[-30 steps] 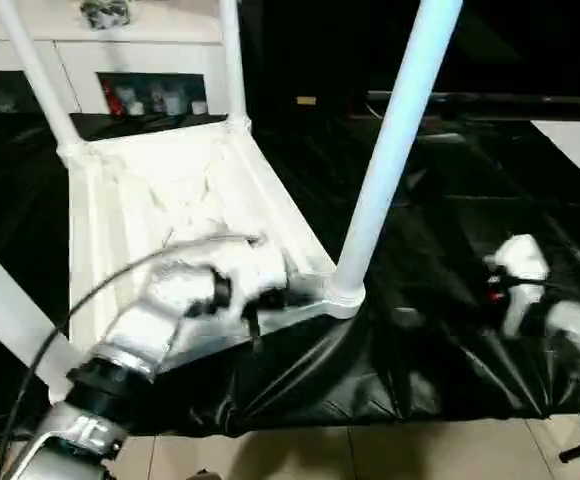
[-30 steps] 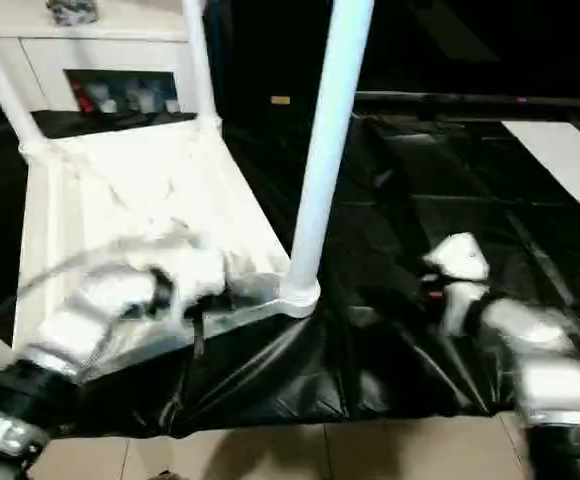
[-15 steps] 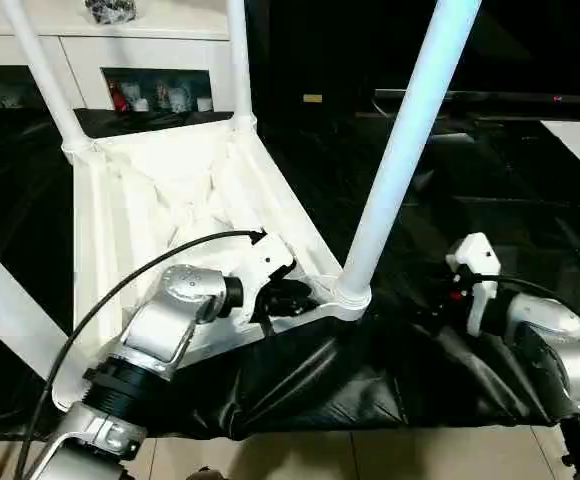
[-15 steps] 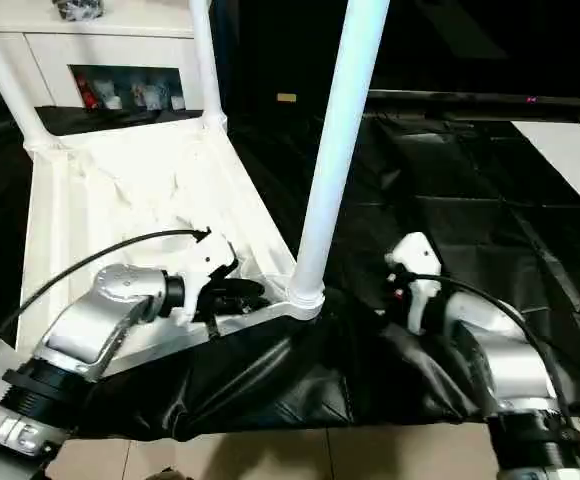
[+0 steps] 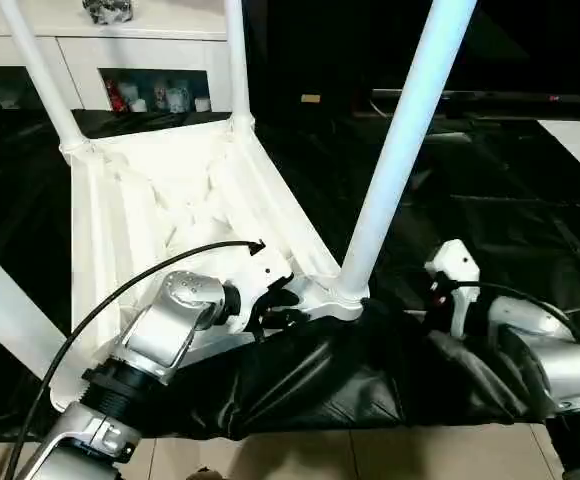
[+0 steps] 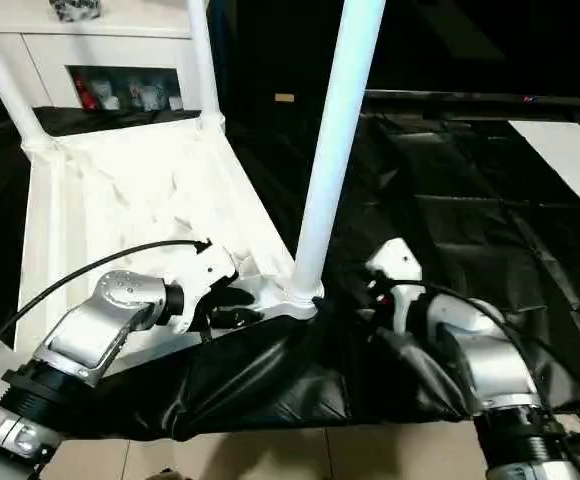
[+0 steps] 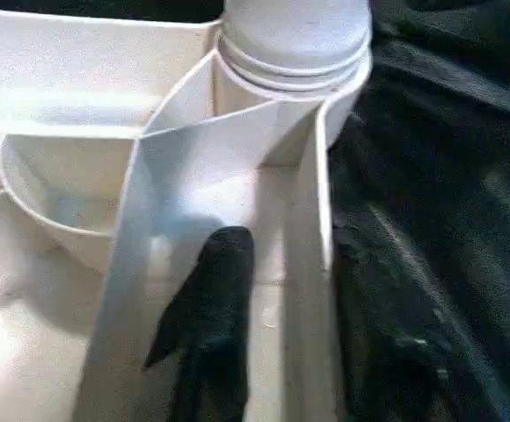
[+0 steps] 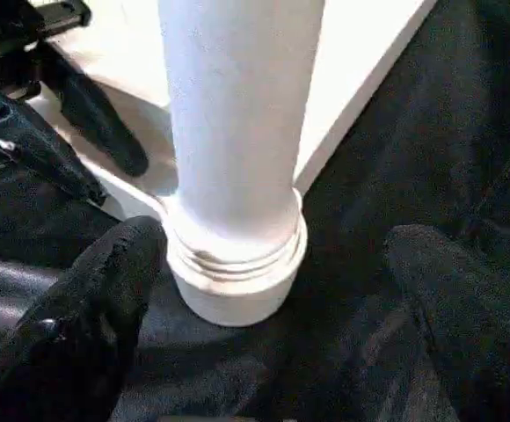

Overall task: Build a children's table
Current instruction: Rotate leg to tighten

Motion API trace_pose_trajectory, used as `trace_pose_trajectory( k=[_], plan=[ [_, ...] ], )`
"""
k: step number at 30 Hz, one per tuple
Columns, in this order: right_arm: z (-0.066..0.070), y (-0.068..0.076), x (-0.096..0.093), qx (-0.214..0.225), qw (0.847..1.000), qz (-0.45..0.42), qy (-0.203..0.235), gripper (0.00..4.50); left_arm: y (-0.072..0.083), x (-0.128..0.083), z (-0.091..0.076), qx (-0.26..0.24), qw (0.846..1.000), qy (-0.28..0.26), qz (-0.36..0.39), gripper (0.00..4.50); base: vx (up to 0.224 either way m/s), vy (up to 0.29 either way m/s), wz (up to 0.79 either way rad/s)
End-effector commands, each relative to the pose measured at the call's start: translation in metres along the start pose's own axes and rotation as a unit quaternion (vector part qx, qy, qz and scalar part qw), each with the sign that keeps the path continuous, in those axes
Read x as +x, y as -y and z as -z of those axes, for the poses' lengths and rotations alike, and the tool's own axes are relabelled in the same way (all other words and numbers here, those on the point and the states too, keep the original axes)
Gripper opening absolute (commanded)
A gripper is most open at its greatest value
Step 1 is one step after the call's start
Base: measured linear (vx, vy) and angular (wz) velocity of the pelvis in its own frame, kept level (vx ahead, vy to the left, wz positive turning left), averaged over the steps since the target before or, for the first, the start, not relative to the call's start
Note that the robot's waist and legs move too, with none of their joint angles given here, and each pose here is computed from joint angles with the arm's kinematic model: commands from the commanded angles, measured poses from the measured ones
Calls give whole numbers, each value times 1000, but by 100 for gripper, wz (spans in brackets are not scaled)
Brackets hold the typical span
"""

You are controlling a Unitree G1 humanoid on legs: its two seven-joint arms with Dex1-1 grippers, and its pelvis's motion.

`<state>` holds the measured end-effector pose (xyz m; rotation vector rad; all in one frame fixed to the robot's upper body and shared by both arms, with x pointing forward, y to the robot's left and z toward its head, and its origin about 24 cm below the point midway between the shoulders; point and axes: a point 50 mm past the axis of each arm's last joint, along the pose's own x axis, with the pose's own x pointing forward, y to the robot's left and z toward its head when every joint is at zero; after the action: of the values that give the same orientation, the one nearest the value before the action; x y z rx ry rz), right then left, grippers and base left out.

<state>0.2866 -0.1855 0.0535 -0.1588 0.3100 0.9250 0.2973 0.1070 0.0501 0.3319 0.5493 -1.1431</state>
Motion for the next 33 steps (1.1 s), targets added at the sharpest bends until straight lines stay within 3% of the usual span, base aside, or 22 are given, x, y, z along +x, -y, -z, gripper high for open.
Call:
trace_pose_trajectory(
  k=[1, 5, 6, 12, 17, 29, 30, 33],
  plan=[
    [-2, 2, 3, -8, 1000, 1, -1, 450, 0, -3, 4, -4, 1000, -12, 4, 101, 0, 0, 0],
    [-2, 1, 8, -20, 1000, -9, -2, 450, 4, -2, 6, 2, 1000, -10, 26, 83, 0, 0, 0],
    [-2, 0, 9, -25, 1000, -14, -2, 450, 5, -2, 6, 2, 999, -8, 31, 56, 0, 0, 0],
    [-1, -4, 17, -41, 998, -49, -5, 450, 11, 0, 7, 2, 998, 10, 61, 4, 0, 0, 0],
    [-3, -2, 20, -48, 997, -65, -4, 450, 15, -2, 5, 20, 995, 40, 87, 1, 0, 0, 0],
    [-4, -8, 29, -66, 985, -159, -14, 450, 25, -10, 13, 36, 986, 39, 159, 1, 0, 0, 0],
    [-4, -9, 31, -68, 983, -168, -15, 421, 25, -11, 13, 37, 986, 39, 161, 0, 0, 0, 0],
    [-5, -11, 39, -71, 979, -188, -15, 411, 26, -12, 13, 38, 984, 42, 167, 0, 0, 0, 0]
  ],
)
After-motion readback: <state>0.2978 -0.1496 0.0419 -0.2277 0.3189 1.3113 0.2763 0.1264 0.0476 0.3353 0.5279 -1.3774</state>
